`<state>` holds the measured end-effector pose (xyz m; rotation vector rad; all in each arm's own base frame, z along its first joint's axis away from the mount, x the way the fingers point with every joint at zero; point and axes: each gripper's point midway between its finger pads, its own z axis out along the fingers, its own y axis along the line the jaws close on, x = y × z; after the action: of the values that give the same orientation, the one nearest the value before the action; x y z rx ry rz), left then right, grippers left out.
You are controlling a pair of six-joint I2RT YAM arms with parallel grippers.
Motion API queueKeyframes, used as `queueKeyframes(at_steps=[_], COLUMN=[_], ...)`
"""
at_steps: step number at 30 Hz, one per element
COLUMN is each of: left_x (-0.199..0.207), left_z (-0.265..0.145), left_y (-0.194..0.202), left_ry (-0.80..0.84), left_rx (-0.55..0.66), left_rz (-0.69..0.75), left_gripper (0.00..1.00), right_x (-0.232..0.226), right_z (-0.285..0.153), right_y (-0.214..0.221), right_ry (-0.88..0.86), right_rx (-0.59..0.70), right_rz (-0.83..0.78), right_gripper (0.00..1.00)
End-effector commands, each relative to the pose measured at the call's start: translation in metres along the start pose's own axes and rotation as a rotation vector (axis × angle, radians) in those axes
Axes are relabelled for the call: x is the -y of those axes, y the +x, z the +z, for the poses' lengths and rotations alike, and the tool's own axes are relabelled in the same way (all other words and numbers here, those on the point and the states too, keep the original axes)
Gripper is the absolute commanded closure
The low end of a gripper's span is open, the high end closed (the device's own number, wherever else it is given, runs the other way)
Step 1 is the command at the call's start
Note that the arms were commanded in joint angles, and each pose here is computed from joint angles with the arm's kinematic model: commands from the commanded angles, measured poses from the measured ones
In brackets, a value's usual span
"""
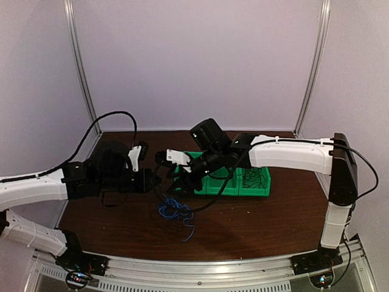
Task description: Untangle the cables
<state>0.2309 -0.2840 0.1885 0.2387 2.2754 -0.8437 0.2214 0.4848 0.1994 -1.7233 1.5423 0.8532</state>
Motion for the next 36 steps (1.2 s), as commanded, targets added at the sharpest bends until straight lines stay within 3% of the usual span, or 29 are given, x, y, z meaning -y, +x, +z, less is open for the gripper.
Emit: queueKeyframes(at_steps=[1,4,12,19,24,30,36], left_x=[0.026,0.039,0.079,0.091,0.081,0.086,0.105], left_z=[-0.032,-0.054,-0.089,-0.14,-0.181,-0.208,-0.279], left_y=[-0.035,-0.059,-0.103,-0.148,-0.171,-0.186,-0.235], left_ry=[0.069,0.09,0.173,0.146,0.078,0.066,0.018], left_rx=[0.087,0.155,0.235,0.377,0.499,0.552,0.702], left_rz=[0.078,0.087,0.126,0.137,0.119,0.146,0.227], left_gripper=[1.0,1.0,1.0,1.0,1.0,1.0,1.0], right_x=[0.005,0.001,0.035,0.021,0.005,-0.001,-0.013], right_z=[0.004,0.01,0.05,0.08,0.06,0.061,0.07], right_y=[-0.024,-0.026,-0.014,0.022,0.039,0.073,0.1], right_ry=[-0.007,-0.043,0.038,-0.049,-0.009,0.011,-0.033], right_rx=[0.092,0.119,0.124,0.101,0.131,0.05,-0.004], right_rz=[0.031,0.057,0.144,0.232,0.223,0.245,0.285], right_gripper=[0.43,0.46,0.41,0.68,0.69,0.73,0.77])
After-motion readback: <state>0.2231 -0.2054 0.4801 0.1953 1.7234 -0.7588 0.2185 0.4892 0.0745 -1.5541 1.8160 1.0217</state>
